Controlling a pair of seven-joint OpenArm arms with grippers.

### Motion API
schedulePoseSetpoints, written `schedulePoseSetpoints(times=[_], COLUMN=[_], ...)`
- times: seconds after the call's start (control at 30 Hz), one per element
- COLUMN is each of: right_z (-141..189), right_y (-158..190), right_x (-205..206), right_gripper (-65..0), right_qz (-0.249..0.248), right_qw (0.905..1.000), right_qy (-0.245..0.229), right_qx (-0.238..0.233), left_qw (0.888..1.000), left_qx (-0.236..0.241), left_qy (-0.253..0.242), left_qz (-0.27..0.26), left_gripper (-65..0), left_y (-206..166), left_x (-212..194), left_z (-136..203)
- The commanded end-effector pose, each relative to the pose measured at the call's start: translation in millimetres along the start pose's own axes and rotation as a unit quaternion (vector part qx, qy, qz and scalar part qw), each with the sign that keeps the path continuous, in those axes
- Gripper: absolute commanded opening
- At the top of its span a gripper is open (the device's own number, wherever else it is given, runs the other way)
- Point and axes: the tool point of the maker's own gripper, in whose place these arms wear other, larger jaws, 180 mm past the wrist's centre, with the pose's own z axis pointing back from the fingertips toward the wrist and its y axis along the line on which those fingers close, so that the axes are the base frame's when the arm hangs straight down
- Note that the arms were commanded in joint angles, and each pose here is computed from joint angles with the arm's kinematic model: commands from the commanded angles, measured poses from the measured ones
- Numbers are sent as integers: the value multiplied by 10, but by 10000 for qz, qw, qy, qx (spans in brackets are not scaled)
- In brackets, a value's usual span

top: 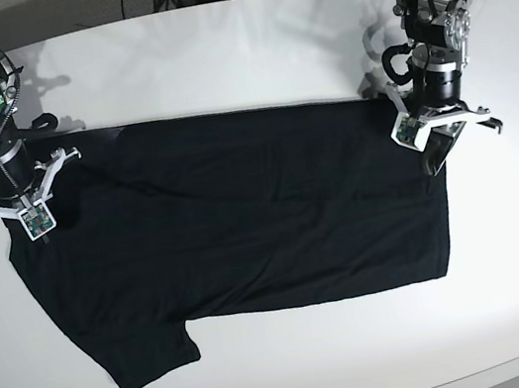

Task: Fold the T-shirt properly
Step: 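Regrasp the shirt's collar edge with both grippers and pull it taut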

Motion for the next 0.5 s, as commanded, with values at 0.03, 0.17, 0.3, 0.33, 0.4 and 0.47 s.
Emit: schedulePoseSetpoints(times=[0.03,0.17,0.3,0.33,0.4,0.47], right_z=[6,11,7,8,0,-31], right_y=[-32,90,-29,-62,-26,92], right_x=[128,120,55,37,-12,-97], right_gripper=[-650,-650,-618,-650,-650,-650], right_qz=[170,377,147,83,114,77], right_qw=[9996,9984,9999,10000,9999,9994], right_qy=[-230,-223,-43,5,63,158], right_qx=[47,369,38,-54,25,308], left_qw=[9995,9991,9984,9983,9971,9945], left_qx=[203,252,210,59,-382,-849], left_qy=[-219,-272,-481,-523,-589,-581], left_qz=[-112,-184,-209,-263,-290,-180], left_gripper=[-650,-650,-650,-650,-650,-650], left_y=[141,166,153,98,-45,-169], left_x=[104,131,210,224,259,290], left_z=[-15,-23,-24,-24,-36,-63])
